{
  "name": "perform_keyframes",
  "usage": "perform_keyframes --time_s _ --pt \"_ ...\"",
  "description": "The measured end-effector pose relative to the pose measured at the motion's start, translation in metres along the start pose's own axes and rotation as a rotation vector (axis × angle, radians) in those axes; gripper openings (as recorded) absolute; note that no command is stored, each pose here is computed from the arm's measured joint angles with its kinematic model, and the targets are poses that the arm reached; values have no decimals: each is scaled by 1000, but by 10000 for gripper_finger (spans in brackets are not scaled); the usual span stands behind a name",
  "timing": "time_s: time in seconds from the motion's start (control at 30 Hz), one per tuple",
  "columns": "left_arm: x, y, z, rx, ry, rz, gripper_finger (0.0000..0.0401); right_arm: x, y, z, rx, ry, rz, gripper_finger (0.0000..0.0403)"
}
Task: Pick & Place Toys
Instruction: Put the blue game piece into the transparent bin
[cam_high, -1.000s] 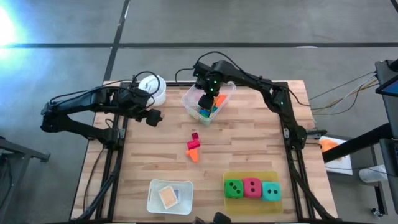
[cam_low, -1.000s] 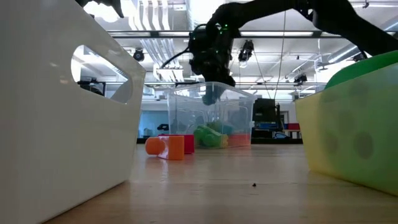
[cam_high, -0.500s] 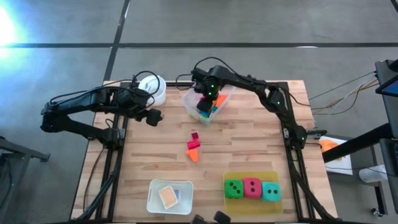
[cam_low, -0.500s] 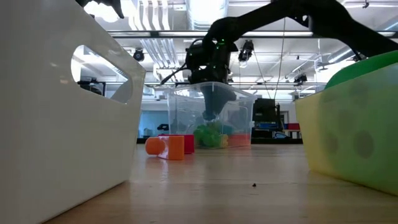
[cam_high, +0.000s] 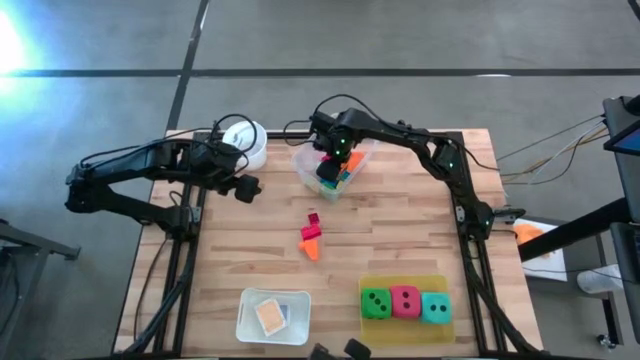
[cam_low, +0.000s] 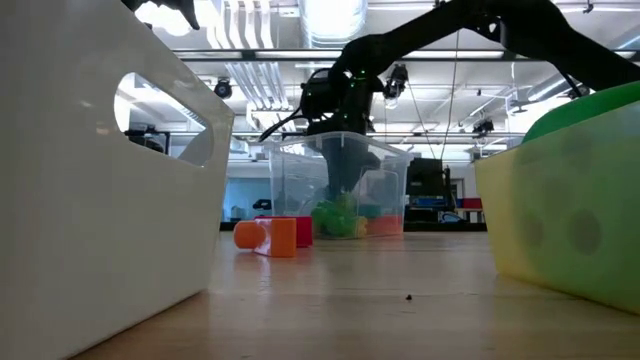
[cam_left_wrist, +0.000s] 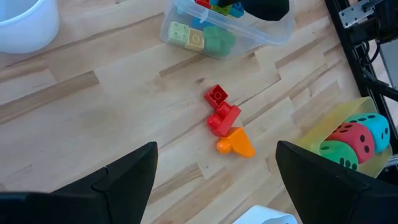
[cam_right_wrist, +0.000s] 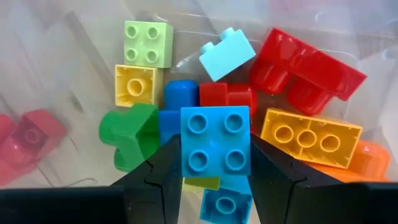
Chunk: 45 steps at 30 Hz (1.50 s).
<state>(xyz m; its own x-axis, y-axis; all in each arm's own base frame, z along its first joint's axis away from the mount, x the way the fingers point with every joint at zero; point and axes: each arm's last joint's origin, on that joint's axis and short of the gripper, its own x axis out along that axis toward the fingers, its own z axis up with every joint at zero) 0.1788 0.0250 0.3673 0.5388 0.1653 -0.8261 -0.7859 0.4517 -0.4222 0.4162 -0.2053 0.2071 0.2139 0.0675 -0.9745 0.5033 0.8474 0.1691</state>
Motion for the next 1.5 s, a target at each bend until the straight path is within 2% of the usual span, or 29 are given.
perform_keyframes --time_s 1.2,1.5 --pt "0 0 0 -4 0 0 329 -2 -1 7 4 -66 3 135" --pt "0 0 0 -4 0 0 329 8 -1 7 21 -67 5 135"
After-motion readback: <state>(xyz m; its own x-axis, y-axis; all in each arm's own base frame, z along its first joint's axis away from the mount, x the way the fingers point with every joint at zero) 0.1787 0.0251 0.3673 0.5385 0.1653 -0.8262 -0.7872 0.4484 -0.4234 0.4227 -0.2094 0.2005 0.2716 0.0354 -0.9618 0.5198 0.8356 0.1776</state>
